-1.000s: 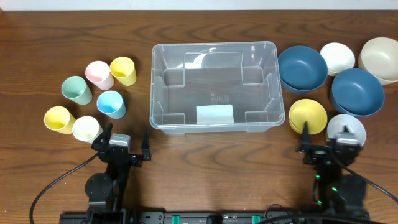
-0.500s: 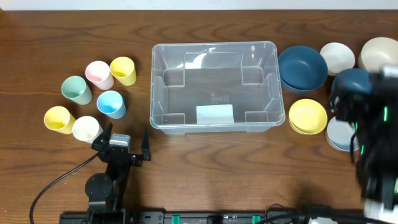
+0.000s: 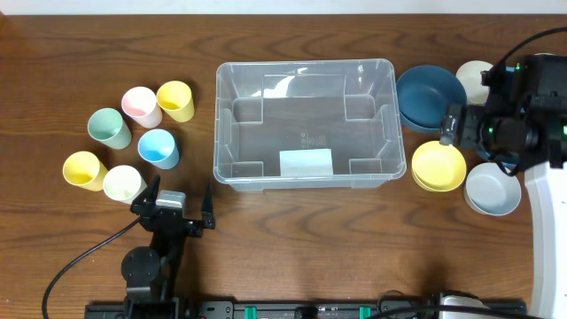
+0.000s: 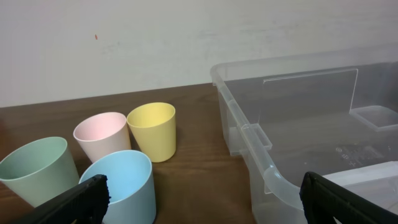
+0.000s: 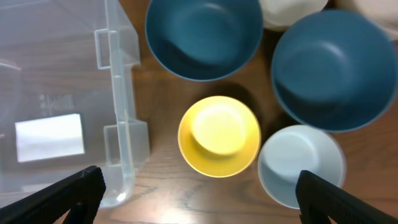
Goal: Pack container
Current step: 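Move the right gripper over the dark teal bowl and lower onto its rim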
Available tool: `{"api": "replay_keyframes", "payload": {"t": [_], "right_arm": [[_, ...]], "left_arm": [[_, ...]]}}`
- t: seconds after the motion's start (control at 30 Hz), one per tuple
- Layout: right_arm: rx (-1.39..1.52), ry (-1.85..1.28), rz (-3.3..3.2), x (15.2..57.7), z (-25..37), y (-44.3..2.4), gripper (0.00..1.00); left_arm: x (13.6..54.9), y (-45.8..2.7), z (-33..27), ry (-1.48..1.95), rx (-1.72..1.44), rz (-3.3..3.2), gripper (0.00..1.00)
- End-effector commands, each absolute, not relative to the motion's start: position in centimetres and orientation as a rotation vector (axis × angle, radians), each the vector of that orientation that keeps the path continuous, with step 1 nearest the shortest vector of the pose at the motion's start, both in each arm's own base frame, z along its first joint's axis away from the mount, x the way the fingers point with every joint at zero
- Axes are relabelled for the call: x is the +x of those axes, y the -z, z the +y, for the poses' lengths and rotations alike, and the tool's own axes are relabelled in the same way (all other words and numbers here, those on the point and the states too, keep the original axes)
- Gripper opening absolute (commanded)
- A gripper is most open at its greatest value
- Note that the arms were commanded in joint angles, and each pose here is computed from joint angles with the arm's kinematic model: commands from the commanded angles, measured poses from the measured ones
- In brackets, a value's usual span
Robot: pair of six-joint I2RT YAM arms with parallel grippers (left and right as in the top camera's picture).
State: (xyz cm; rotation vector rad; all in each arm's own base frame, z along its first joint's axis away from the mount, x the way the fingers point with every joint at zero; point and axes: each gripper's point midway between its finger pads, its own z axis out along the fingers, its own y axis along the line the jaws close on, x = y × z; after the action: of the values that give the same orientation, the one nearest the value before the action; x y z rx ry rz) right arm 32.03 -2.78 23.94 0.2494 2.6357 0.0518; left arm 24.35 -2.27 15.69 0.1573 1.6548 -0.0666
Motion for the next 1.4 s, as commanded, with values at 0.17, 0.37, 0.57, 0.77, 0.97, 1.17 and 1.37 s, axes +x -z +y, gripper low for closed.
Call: {"api": "replay_keyframes", "payload": {"t": [0.17,0.37,0.57,0.77,0.97,1.17,1.37], "right_arm": [[1.128,0.185,2.303,31.3,-11.4,-25.1,0.99],[1.229,0.324,2.155,30.9,-14.9,-26.3,0.99],[0.962,0.172,2.316,34.2,-12.7,-25.0,0.99],[0.652,-0.033,2.558,37.3,-9.4,-20.3,0.95],[0.507,-0.169,2.732,39.2,-7.3,-14.4,0.9],[0.504,-0.231,2.809,40.8,-5.0,-10.2,0.73],[0.641,-0.208,2.809,41.6,-4.3,-8.4,0.63]], "left_arm": [[24.3,-14.1,-2.3,0.072,0.165,1.699,0.98],[24.3,-14.1,-2.3,0.072,0.165,1.699,0.98],[24.3,-14.1,-2.3,0.072,0.165,1.699,0.98],[24.3,-14.1,-2.3,0.072,0.165,1.699,0.98],[24.3,-14.1,-2.3,0.072,0.165,1.699,0.98],[24.3,-14.1,-2.3,0.072,0.165,1.699,0.98],[24.3,-14.1,-2.3,0.072,0.165,1.699,0.98]]}}
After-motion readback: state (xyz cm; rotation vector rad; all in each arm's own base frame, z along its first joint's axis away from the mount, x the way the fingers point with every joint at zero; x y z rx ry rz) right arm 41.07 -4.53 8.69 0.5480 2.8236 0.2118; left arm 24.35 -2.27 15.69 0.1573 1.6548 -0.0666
